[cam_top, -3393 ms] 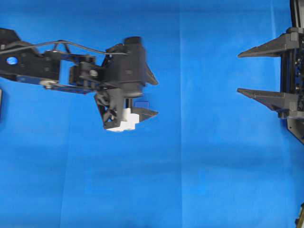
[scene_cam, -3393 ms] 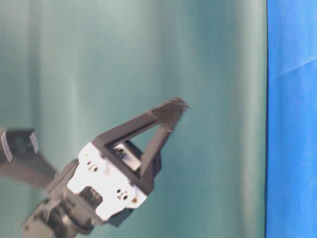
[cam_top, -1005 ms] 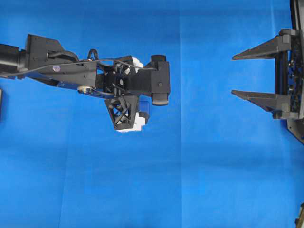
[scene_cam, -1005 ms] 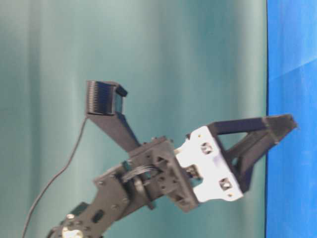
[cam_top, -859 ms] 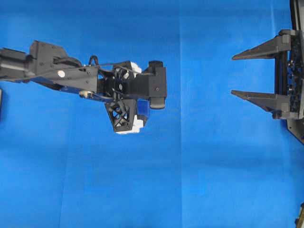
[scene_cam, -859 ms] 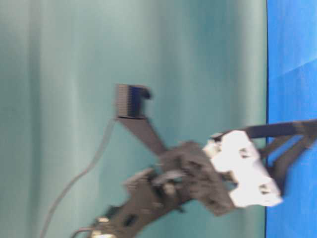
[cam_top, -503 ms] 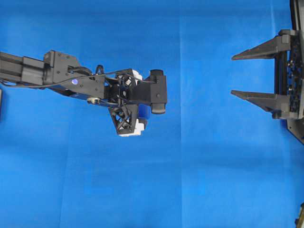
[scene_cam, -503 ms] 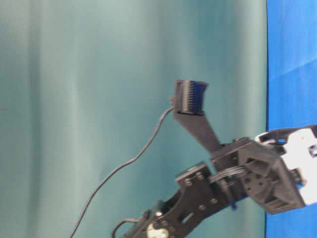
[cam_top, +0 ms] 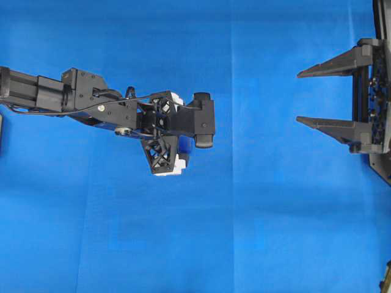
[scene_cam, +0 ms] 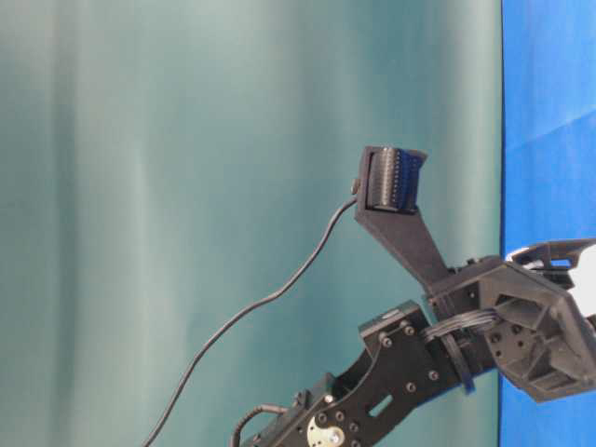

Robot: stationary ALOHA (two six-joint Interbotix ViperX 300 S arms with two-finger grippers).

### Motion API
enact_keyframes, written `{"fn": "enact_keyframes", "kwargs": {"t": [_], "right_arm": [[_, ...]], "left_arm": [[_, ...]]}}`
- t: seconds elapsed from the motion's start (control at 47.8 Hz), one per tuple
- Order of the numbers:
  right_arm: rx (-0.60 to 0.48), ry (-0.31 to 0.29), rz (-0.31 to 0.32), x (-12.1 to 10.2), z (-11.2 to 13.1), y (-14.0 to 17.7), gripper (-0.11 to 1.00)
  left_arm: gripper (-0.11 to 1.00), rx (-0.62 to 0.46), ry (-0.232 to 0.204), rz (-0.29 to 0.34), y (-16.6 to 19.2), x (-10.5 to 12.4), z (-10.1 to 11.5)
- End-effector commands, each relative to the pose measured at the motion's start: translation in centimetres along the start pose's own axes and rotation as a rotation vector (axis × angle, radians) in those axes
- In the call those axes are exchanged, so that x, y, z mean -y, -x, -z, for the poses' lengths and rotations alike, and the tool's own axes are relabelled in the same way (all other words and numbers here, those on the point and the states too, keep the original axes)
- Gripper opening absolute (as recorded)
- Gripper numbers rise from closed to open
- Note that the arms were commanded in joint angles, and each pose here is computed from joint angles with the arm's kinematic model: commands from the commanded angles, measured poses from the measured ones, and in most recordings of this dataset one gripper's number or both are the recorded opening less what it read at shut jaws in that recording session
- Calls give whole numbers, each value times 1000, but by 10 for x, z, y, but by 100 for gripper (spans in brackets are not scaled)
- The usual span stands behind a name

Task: Handover the blue block to the right arm after grasping it with the left arm, then place it in the designated position.
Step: 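Close the left gripper on the dark-blue cube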

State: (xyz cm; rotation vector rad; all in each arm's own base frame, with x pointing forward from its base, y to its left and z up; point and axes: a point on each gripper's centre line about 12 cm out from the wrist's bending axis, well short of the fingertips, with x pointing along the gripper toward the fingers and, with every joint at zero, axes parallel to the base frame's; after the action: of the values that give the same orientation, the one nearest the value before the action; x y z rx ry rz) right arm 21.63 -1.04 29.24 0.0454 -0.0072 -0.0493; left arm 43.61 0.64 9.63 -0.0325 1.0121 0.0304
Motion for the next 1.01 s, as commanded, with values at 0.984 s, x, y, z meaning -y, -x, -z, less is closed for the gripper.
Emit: {"fn": "enact_keyframes", "kwargs": {"t": [0.984], "right_arm": [[26,0,-2,-1,-10,-3,97]], "left_arm": [[49,-12,-23,4,58,7,-42]]}}
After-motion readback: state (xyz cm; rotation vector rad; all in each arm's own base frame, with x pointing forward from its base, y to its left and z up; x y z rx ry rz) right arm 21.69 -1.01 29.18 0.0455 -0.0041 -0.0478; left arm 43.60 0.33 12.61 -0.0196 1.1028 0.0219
